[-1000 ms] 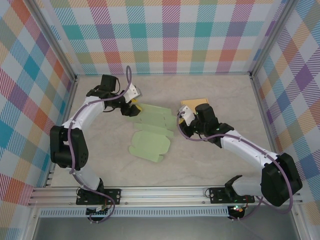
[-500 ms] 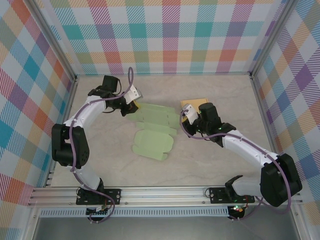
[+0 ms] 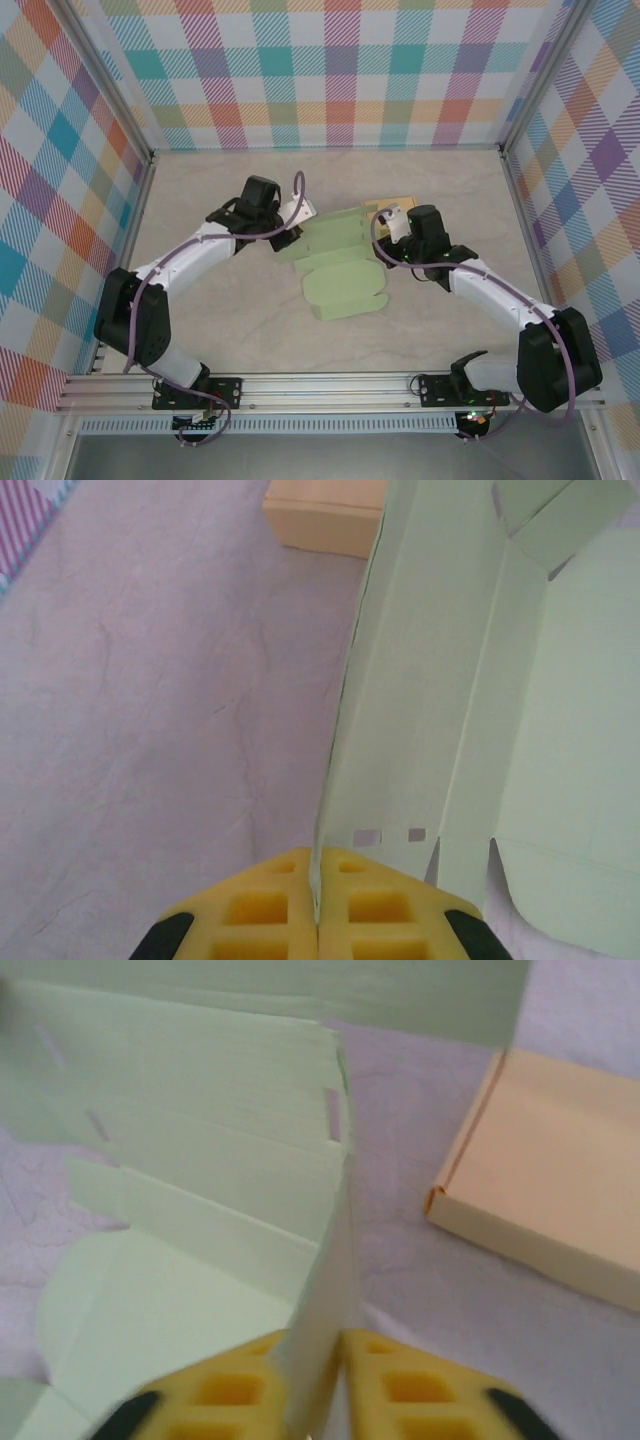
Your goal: Fold the paper box
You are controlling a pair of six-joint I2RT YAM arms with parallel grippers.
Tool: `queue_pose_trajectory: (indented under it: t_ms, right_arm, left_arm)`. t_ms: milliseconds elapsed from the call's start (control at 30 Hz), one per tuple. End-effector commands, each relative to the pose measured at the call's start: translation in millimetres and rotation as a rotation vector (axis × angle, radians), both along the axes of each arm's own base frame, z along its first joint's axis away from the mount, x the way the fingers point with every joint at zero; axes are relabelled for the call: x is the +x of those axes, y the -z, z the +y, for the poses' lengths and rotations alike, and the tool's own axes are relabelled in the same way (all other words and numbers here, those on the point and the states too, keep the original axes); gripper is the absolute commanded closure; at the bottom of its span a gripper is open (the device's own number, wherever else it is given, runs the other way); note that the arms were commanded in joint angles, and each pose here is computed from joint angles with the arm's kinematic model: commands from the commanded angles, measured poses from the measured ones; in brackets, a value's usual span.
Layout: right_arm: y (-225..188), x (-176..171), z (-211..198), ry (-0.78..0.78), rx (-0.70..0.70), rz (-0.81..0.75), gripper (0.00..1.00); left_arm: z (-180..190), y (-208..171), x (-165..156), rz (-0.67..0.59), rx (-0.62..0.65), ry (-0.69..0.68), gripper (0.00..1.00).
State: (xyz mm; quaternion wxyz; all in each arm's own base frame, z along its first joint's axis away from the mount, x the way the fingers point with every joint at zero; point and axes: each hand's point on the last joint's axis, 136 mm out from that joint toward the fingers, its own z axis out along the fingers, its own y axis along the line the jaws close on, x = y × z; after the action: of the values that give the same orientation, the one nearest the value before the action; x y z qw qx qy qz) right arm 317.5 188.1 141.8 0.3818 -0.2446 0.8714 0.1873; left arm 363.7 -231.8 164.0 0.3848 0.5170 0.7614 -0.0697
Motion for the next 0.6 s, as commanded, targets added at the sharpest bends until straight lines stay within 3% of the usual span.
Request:
queue_pose_trajectory:
  t_ms: [0,100,233,400,500,567]
  right_arm:
    - [-10,-1,-11,0.102,0.046,0.060,0.67]
    - [-19,-4,-20,0.168,0.073,0.079,0.59]
    - [-36,-5,-35,0.263,0.113,0.083,0.58]
    - [-56,-2,-62,0.408,0.180,0.098,0.49]
    - [-57,-3,-62,0.414,0.203,0.121,0.38]
    - [-49,-4,-59,0.404,0.200,0.145,0.37]
  left_arm:
    - [0,-28,7,-0.181,-0.001,-0.076,1.00]
    - [-4,-25,-4,-0.227,0.036,-0.039,1.00]
    - [-7,-16,-10,-0.252,0.101,-0.014,1.00]
    - [-7,-1,-10,-0.312,0.214,-0.035,1.00]
    - [-5,2,-5,-0.305,0.199,-0.102,1.00]
    - [-7,4,-4,-0.295,0.181,-0.119,1.00]
